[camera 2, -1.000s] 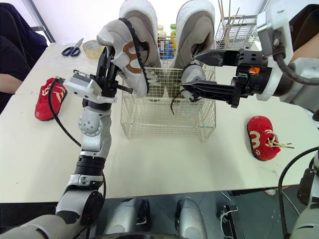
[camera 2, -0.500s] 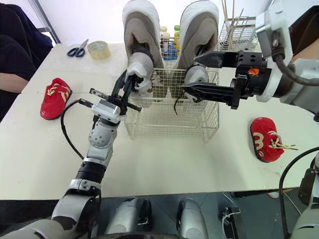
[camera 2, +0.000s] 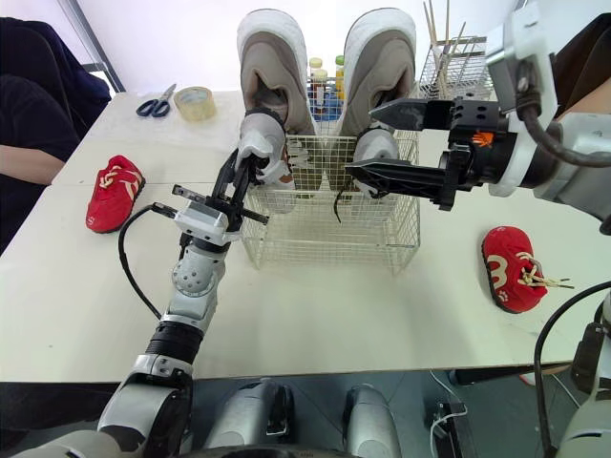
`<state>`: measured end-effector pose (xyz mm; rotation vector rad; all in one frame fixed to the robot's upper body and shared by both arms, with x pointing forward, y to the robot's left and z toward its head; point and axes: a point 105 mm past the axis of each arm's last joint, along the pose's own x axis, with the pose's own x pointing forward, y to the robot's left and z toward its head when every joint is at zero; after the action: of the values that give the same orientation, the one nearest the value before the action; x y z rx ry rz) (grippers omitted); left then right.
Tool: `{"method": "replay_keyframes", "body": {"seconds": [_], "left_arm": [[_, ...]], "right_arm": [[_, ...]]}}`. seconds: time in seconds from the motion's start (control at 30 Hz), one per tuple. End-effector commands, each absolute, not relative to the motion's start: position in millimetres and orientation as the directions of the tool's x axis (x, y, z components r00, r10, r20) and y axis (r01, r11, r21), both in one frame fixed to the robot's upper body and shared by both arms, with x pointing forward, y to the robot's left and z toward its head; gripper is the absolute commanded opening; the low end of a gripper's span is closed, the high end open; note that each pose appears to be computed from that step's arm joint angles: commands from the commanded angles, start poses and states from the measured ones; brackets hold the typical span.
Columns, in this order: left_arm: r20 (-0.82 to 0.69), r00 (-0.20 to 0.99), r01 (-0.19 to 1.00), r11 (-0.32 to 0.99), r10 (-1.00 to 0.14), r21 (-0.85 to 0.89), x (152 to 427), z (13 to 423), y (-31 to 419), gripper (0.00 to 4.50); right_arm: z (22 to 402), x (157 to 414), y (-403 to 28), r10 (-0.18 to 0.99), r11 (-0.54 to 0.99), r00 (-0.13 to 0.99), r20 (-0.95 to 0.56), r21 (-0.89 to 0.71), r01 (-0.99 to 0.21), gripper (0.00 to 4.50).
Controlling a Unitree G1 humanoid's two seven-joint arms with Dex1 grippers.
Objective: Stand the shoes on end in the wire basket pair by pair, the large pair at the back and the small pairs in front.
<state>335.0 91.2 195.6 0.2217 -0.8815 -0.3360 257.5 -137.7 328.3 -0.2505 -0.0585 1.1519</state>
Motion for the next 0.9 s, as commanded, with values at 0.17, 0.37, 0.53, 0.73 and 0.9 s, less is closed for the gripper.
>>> {"method": "replay_keyframes", "body": {"seconds": [0.17,0.37,0.53,0.73,0.9], "left_arm": [[0.547,0.702,0.293,0.885,-0.456,0.362,342,155,87,3.84],[0.612,0.679,0.267,0.913,-0.405,0.308,327,184,112,4.46],[0.626,0.667,0.298,0.915,-0.403,0.272,309,212,129,4.46],[0.562,0.661,0.453,0.861,-0.498,0.231,288,243,136,4.46],[0.414,0.630,0.687,0.720,-0.657,0.097,278,275,144,4.46]], "right_arm": [[337,253,-135,0.915,0.381,0.403,-0.033,-0.264,-0.886,4.50],[335,254,-137,0.915,0.382,0.403,-0.031,-0.261,-0.886,4.50],[335,255,-140,0.913,0.383,0.406,-0.035,-0.260,-0.886,4.50],[332,257,-155,0.898,0.414,0.437,-0.045,-0.249,-0.876,4.50],[334,261,-181,0.843,0.518,0.538,-0.035,-0.220,-0.827,4.50]]}}
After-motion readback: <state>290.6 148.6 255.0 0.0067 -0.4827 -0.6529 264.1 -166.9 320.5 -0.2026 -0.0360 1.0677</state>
